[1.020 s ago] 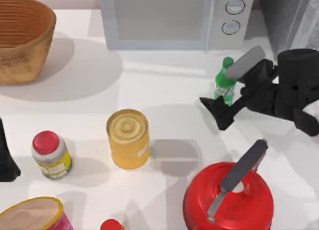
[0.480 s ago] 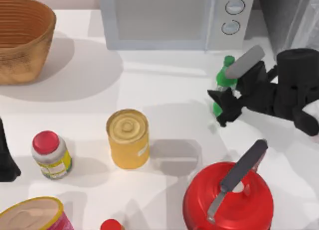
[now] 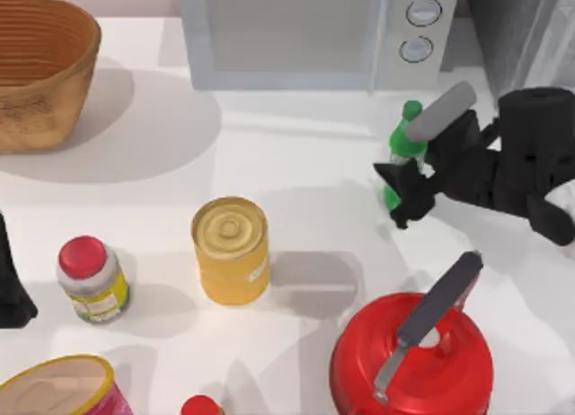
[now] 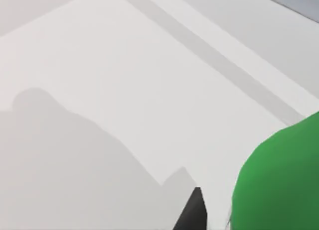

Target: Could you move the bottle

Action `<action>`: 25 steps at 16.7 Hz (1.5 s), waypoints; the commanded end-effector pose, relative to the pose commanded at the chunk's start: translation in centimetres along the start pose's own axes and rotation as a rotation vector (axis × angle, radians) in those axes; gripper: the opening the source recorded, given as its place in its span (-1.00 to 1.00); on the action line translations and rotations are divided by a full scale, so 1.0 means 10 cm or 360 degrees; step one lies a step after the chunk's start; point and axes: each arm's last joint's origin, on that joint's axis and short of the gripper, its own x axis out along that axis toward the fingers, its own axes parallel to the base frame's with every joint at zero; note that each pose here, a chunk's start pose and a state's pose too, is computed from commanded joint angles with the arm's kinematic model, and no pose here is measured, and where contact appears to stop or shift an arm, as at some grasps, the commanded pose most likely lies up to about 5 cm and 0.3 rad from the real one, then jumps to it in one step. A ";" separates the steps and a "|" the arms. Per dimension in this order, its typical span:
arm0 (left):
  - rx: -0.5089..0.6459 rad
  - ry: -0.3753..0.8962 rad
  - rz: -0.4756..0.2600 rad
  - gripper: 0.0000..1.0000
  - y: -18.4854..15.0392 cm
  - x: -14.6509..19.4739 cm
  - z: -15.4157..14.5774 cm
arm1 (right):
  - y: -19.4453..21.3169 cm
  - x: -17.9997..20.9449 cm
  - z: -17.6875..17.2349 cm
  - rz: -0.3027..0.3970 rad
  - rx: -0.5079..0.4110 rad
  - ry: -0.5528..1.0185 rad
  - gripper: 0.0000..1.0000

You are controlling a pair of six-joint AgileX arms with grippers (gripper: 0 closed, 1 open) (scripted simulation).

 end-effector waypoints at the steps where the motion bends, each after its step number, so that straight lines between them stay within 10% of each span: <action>1: 0.0000 0.0000 0.0000 1.00 0.00 0.00 0.00 | 0.00 0.00 0.00 0.0000 0.0000 0.0000 -1.00; 8: 0.0000 0.0000 0.0000 1.00 0.00 0.00 0.00 | -0.20 -0.21 -0.04 -0.0113 0.0059 -0.0014 -1.00; 18: 0.0000 0.0000 0.0000 1.00 0.00 0.00 0.00 | -1.00 -2.03 -0.62 -0.1052 0.0508 -0.0102 -1.00; 25: 0.0000 0.0000 0.0000 1.00 0.00 0.00 0.00 | -0.97 -2.14 -0.69 -0.1114 0.0543 -0.0103 -1.00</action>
